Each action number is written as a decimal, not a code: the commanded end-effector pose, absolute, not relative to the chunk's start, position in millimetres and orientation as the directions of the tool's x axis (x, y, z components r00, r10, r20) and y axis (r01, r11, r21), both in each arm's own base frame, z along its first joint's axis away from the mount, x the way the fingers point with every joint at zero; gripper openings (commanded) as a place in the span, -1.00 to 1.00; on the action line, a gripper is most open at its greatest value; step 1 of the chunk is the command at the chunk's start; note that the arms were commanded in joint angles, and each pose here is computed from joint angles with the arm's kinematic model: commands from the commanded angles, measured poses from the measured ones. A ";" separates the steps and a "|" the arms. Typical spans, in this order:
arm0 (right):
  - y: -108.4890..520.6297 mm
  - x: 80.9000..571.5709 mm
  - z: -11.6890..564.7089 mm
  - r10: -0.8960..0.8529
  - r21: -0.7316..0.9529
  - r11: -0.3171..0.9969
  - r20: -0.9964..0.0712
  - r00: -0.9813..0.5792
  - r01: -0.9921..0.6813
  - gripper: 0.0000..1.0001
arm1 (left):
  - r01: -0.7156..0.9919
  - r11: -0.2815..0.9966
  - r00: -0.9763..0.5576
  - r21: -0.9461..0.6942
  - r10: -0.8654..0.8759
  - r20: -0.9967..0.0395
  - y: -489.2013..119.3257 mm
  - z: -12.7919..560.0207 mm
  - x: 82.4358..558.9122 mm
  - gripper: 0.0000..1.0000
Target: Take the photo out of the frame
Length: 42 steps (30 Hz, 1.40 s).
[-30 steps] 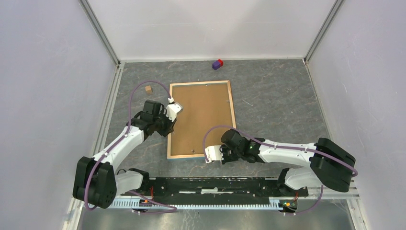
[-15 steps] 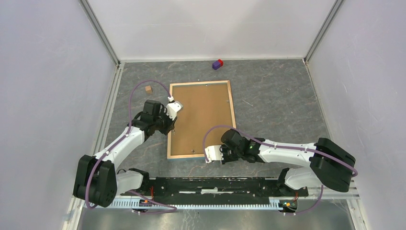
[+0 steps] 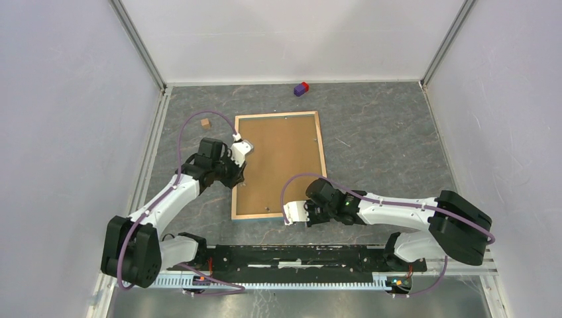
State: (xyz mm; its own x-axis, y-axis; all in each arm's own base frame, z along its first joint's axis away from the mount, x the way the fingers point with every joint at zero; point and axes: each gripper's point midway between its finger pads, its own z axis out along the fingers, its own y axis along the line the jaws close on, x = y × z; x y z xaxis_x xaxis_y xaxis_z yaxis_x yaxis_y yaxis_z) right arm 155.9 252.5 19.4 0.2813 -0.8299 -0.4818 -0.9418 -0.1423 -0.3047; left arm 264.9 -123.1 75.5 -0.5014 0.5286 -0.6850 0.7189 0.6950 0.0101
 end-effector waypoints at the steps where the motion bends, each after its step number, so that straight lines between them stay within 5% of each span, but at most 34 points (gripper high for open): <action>1: 215.2 137.6 -21.1 -0.899 -0.198 -0.194 -0.357 0.255 -0.961 -1.00 | 0.673 0.736 -0.533 -0.069 0.418 -0.736 -136.1 108.8 270.6 -0.96; 13: 217.7 138.1 -20.2 -0.897 -0.198 -0.191 -0.362 0.253 -0.961 -1.00 | 0.613 0.790 -0.562 -0.024 0.414 -0.716 -122.1 97.9 276.5 -0.96; 26: 216.1 131.5 -22.4 -0.892 -0.171 -0.211 -0.368 0.262 -0.962 -1.00 | 0.470 0.880 -0.518 0.068 0.338 -0.786 -114.9 153.2 354.9 -0.96; 42: 213.4 120.5 -21.9 -0.878 -0.138 -0.245 -0.389 0.280 -0.960 -1.00 | 0.413 0.904 -0.547 0.112 0.344 -0.763 -116.0 121.2 413.0 -0.96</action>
